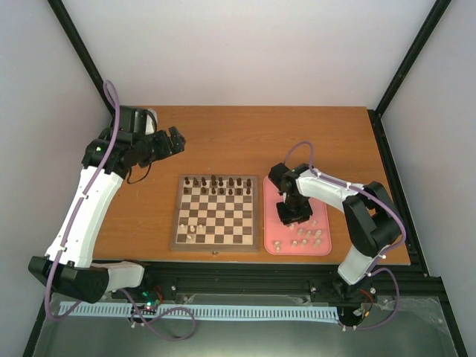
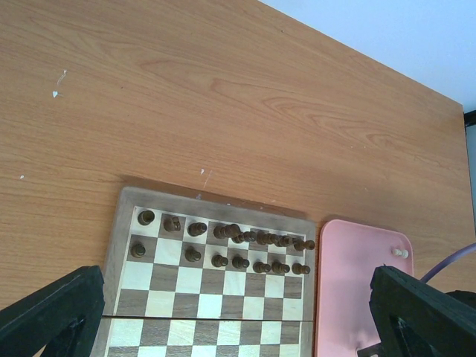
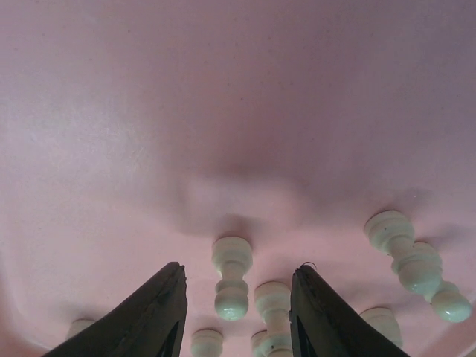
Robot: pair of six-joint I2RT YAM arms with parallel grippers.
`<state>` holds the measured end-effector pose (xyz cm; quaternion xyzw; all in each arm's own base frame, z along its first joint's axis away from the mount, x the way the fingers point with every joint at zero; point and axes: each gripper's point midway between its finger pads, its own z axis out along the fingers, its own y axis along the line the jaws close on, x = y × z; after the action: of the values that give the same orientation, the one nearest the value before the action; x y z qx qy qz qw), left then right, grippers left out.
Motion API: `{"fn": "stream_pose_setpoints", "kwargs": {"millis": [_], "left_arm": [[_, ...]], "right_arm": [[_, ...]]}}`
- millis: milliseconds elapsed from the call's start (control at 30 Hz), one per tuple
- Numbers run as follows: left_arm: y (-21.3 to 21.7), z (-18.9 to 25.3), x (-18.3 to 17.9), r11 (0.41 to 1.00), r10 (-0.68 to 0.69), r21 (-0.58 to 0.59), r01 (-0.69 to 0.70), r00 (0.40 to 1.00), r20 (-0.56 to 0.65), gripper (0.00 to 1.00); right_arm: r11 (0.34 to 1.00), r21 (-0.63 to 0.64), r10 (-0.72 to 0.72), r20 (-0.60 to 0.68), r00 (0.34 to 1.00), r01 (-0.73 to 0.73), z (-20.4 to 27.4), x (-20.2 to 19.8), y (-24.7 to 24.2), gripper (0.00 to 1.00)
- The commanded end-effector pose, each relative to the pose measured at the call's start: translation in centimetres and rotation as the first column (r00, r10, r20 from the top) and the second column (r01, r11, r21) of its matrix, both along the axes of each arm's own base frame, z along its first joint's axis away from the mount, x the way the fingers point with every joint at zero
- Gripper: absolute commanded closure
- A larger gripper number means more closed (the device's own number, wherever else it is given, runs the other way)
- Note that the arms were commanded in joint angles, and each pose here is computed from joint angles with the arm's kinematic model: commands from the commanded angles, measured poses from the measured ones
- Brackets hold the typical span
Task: Set up the chess pieces on the board
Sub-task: Pick up the chess piece from the storage box.
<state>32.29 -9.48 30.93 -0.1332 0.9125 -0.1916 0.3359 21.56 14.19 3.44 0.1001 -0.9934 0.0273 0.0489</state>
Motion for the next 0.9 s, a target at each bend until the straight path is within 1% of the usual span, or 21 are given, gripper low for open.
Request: {"fn": "stream_pose_setpoints", "kwargs": {"millis": [0, 100, 300, 367, 433, 567, 867], "left_arm": [[0.0, 0.8, 0.4, 1.000, -0.007, -0.006, 0.007, 1.000, 0.028, 0.00], [-0.1, 0.7, 0.4, 1.000, -0.009, -0.006, 0.009, 1.000, 0.026, 0.00], [0.1, 0.4, 0.2, 1.000, -0.007, 0.000, 0.007, 1.000, 0.021, 0.00], [0.1, 0.3, 0.1, 1.000, -0.007, -0.002, 0.007, 1.000, 0.019, 0.00], [0.1, 0.3, 0.1, 1.000, -0.006, -0.004, 0.006, 1.000, 0.017, 0.00], [0.1, 0.3, 0.0, 1.000, -0.009, -0.003, 0.010, 1.000, 0.019, 0.00], [0.3, 0.4, -0.4, 1.000, -0.004, -0.001, 0.004, 1.000, 0.023, 0.00]], "right_arm": [[0.999, 0.037, -0.007, 0.033, 0.999, 0.006, 0.4, 0.5, 0.3, 0.62], [0.999, 0.041, -0.014, 0.020, 1.000, 0.013, 0.0, 0.1, 0.3, 0.69], [0.999, 0.029, -0.024, 0.002, 1.000, 0.024, -0.4, -0.8, -0.3, 0.72], [0.999, 0.034, -0.028, 0.006, 1.000, 0.028, -0.3, -0.8, -0.2, 0.73], [0.999, 0.036, -0.033, 0.013, 0.999, 0.033, -0.1, -0.6, -0.1, 0.75], [0.999, 0.041, -0.037, 0.017, 0.999, 0.036, 0.1, -0.5, 0.0, 0.77], [0.997, 0.064, -0.036, 0.000, 0.999, 0.036, 0.1, -0.7, 0.5, 0.91]]}}
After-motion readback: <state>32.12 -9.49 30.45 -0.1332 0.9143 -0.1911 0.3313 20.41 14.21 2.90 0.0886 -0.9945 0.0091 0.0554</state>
